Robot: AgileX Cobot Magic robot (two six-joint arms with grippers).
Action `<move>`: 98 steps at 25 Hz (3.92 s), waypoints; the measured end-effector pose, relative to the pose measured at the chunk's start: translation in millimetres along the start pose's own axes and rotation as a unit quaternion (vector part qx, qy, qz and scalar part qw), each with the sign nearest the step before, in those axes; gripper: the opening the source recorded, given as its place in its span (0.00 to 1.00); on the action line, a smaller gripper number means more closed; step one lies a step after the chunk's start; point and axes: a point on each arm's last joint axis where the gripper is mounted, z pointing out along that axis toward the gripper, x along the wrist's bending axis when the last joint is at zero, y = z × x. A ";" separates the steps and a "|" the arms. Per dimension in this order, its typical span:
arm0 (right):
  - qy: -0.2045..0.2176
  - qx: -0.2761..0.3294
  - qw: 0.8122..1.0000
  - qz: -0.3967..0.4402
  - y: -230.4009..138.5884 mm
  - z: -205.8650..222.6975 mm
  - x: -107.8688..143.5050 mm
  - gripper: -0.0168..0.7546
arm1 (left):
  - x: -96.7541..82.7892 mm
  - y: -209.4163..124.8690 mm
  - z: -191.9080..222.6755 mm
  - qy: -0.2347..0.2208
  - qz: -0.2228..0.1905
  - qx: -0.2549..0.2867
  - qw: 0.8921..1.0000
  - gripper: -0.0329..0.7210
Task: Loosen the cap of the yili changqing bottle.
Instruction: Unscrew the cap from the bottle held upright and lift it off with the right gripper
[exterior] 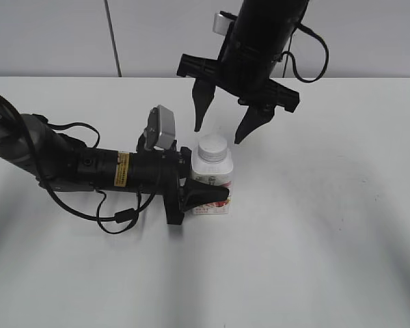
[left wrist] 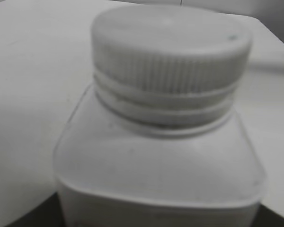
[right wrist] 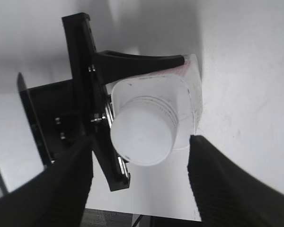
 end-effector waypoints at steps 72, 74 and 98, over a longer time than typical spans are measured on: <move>-0.001 0.034 0.907 -0.419 5.6 32.4 -4.0 0.54 | 0.5 -0.9 0.0 0.003 0.001 0.005 1.000 0.53; 0.000 0.034 0.886 -0.462 5.6 32.4 -4.0 0.54 | 0.4 -1.0 0.0 0.002 0.001 0.005 1.000 0.53; 0.004 0.032 0.637 -0.770 7.1 31.0 -4.5 0.53 | 0.5 -1.0 0.0 0.002 0.003 0.006 1.000 0.53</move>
